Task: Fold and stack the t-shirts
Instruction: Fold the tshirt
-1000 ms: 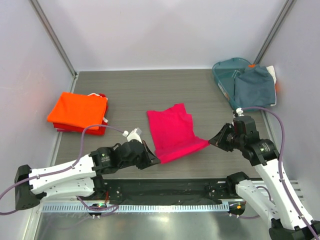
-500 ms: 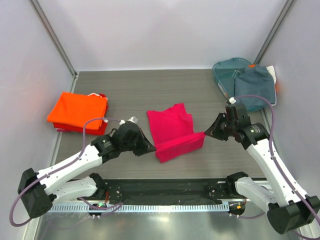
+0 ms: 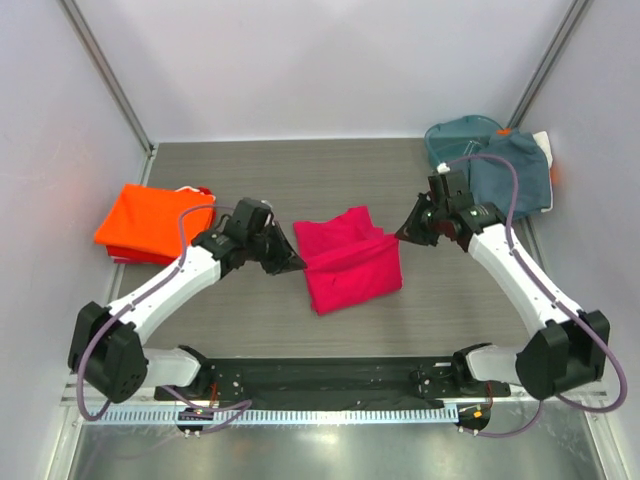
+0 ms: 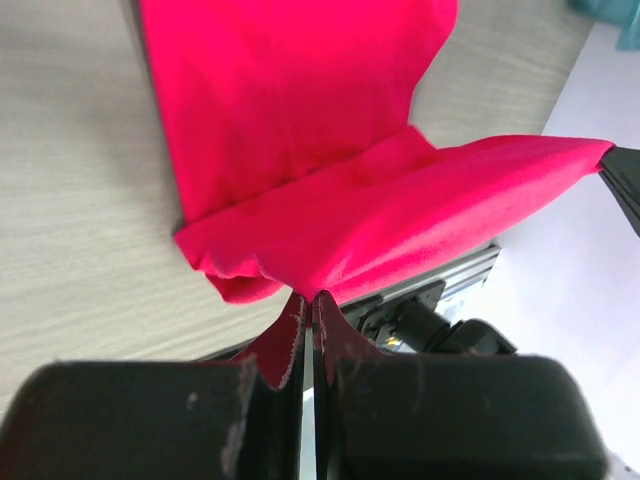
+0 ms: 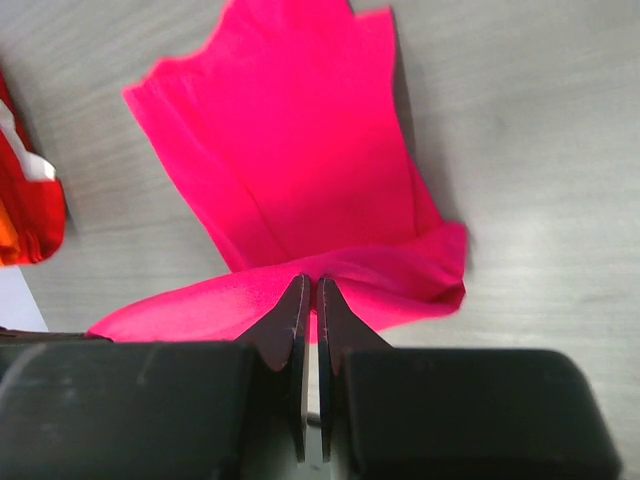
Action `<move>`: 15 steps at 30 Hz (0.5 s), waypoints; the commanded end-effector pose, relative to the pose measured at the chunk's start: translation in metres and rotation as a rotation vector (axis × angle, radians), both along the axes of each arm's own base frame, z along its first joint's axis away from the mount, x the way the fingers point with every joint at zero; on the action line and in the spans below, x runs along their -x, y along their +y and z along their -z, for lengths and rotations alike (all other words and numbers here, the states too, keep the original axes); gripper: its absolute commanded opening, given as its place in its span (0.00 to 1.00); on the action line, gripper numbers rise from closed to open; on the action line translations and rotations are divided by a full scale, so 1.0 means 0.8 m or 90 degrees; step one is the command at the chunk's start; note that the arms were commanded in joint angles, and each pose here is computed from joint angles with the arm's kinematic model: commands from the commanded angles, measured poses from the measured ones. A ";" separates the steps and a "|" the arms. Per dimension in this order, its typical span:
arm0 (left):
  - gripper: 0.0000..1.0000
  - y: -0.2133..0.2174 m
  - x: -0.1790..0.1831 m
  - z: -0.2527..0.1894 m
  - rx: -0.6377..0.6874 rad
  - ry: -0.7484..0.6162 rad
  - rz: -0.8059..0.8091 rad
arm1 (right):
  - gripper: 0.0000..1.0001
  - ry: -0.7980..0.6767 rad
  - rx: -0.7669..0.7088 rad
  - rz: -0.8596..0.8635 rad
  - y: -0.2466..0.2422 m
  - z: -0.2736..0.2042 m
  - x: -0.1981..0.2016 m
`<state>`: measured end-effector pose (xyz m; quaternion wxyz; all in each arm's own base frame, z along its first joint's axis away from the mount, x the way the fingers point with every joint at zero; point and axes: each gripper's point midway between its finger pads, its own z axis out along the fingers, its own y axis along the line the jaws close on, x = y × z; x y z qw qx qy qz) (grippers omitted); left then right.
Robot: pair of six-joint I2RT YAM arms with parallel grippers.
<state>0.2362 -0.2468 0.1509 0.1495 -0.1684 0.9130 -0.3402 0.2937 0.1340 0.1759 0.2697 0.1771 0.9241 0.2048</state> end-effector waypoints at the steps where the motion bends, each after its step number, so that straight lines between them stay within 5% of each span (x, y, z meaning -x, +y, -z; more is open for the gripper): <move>1: 0.00 0.004 -0.020 -0.013 -0.005 -0.011 0.035 | 0.01 -0.099 0.011 0.014 0.000 -0.041 -0.059; 15: 0.00 0.029 -0.160 0.026 -0.032 0.030 0.014 | 0.01 -0.066 -0.056 -0.007 0.036 0.009 -0.191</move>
